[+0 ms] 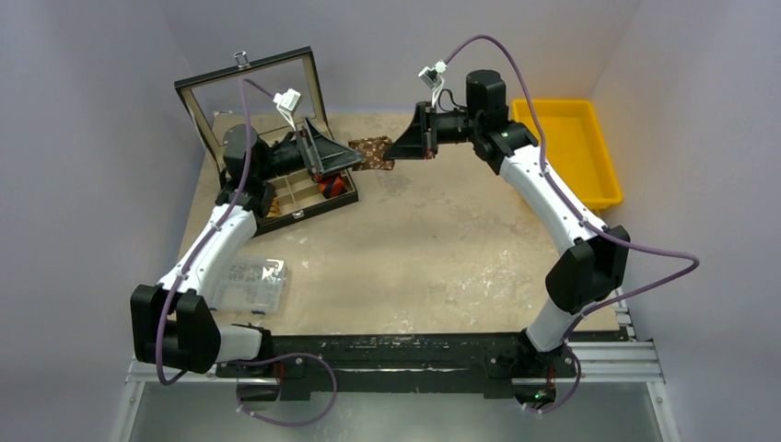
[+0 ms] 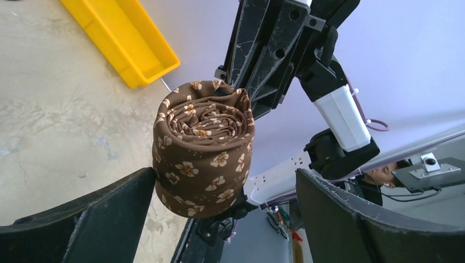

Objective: Roll the ties
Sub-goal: Pick up the tie at the center of the board, then place the tie in the storage box.

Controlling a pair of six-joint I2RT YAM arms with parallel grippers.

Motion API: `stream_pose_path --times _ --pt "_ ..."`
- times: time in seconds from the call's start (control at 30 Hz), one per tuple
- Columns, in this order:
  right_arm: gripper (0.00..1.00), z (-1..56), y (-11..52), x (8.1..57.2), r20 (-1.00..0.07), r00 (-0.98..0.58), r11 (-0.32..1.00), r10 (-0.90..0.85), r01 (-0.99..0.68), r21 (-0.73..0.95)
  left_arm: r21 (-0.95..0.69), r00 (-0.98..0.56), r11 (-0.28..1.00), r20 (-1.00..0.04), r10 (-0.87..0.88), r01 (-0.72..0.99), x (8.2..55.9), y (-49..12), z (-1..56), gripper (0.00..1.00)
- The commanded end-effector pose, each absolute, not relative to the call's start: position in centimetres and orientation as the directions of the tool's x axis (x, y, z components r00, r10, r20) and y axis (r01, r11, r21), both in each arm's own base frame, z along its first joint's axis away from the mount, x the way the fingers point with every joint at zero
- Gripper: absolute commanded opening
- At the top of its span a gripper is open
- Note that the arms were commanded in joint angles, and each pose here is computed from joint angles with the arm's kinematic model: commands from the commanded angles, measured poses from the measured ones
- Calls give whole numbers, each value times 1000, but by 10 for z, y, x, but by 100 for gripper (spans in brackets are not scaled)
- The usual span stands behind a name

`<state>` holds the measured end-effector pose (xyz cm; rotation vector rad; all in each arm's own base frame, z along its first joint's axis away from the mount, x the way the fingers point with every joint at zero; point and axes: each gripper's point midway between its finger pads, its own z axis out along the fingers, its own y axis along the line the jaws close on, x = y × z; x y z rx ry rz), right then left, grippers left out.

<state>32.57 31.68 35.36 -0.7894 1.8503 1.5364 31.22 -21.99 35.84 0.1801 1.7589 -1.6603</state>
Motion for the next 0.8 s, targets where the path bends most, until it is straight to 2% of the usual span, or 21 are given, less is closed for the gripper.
stream_pose_path --times 0.0,0.23,0.5,0.77 --pt "0 390 315 307 -815 -578 89 -34 -814 574 -808 -733 124 -578 -359 576 302 -230 372 100" --pt "0 394 321 297 -800 -599 54 -30 -800 597 -825 -736 139 -555 -389 549 308 -234 369 99" --pt "0 390 327 294 -789 -613 45 -41 -790 612 -808 -723 105 -569 -391 579 306 -238 380 81" --pt "0 388 331 296 -785 -618 45 -42 -786 616 -814 -740 86 -562 -371 575 300 -244 380 78"
